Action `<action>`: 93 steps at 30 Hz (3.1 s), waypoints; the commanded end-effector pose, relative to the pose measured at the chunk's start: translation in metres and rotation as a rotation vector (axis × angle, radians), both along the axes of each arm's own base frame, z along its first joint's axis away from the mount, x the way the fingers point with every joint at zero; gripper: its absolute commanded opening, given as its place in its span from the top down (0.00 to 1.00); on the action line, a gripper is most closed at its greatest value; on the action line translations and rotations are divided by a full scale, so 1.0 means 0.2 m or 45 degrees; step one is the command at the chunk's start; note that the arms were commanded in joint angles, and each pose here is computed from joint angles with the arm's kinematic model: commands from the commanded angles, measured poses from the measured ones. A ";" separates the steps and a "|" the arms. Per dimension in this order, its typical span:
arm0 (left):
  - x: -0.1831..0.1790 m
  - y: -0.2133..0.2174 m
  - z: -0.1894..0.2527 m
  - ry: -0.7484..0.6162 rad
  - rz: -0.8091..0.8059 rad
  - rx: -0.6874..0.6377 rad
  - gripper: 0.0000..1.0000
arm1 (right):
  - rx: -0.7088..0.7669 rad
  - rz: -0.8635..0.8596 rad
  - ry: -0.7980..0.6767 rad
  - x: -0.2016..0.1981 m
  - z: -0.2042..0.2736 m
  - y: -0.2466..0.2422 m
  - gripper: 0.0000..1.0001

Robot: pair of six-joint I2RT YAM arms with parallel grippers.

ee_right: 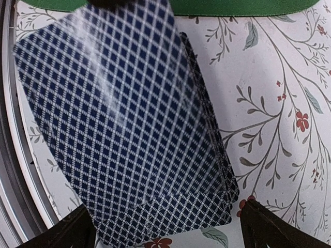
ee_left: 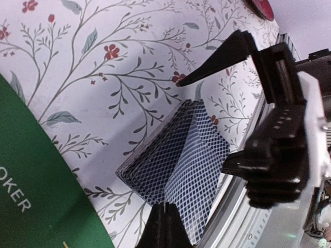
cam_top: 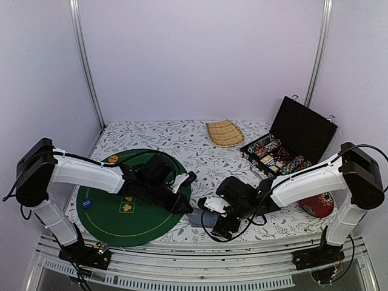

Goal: Distribute texas hold em gaming equipment
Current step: Pick up the poker card from the face-down deck piles, then place the poker card in the face-down deck piles.

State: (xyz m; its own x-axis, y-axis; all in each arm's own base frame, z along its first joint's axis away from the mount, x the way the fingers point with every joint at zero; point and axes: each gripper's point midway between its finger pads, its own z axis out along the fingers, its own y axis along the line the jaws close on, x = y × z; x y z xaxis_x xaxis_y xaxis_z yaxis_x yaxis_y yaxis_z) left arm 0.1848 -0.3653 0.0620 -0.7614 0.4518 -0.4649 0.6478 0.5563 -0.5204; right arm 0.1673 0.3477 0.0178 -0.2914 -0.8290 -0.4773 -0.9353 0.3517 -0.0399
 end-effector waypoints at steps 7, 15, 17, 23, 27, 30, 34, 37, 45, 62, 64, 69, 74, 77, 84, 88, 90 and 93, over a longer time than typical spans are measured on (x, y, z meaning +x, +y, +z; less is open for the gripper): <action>0.01 0.07 0.23 -0.206 -0.061 -0.147 1.00 | 0.069 0.046 -0.022 0.00 0.23 0.00 0.01; 0.21 0.38 0.27 -0.247 0.155 -0.088 1.00 | 0.237 0.016 -0.040 0.05 0.50 0.03 0.01; 0.27 0.51 0.31 -0.211 0.261 -0.090 1.00 | 0.285 0.015 -0.047 0.06 0.56 0.04 0.01; 0.35 0.80 0.39 -0.209 0.511 -0.081 1.00 | 0.374 -0.004 -0.078 0.10 0.68 0.06 0.01; 0.37 0.92 0.37 -0.195 0.585 -0.002 1.00 | 0.376 -0.003 -0.074 0.11 0.69 0.06 0.01; 0.34 0.93 0.35 -0.140 0.574 -0.007 1.00 | 0.364 -0.001 -0.075 0.11 0.68 0.06 0.01; 0.33 0.95 0.34 -0.116 0.590 -0.010 1.00 | 0.369 0.000 -0.076 0.11 0.68 0.06 0.01; 0.34 0.98 0.37 -0.117 0.619 -0.038 1.00 | 0.369 0.007 -0.068 0.11 0.67 0.07 0.01; 0.35 1.09 0.37 -0.070 0.742 -0.042 1.00 | 0.370 0.030 -0.075 0.11 0.68 0.08 0.01; 0.12 0.45 0.62 -0.088 0.174 -0.465 1.00 | 0.404 -0.008 -0.023 0.19 0.61 0.01 0.01; 0.09 0.34 0.54 -0.021 0.093 -0.469 1.00 | 0.426 -0.090 0.000 0.26 0.63 -0.03 0.01; 0.02 0.08 0.38 0.020 -0.111 -0.449 1.00 | 0.491 -0.224 0.023 0.33 0.66 -0.13 0.01; 0.01 -0.06 0.32 0.065 -0.182 -0.501 1.00 | 0.468 -0.258 0.045 0.31 0.64 -0.17 0.01; 0.03 -0.09 0.26 0.057 -0.178 -0.487 1.00 | 0.464 -0.266 0.047 0.31 0.63 -0.18 0.01; 0.00 -0.12 0.09 0.127 -0.173 -0.403 1.00 | 0.442 -0.298 0.010 0.34 0.64 -0.21 0.01; 0.02 -0.10 0.01 0.136 -0.126 -0.339 1.00 | 0.442 -0.331 -0.021 0.37 0.68 -0.23 0.01; 0.03 -0.10 0.00 0.133 -0.106 -0.321 1.00 | 0.437 -0.352 -0.033 0.39 0.69 -0.25 0.01; 0.05 -0.08 -0.01 0.118 -0.080 -0.294 0.90 | 0.427 -0.367 -0.041 0.40 0.71 -0.26 0.01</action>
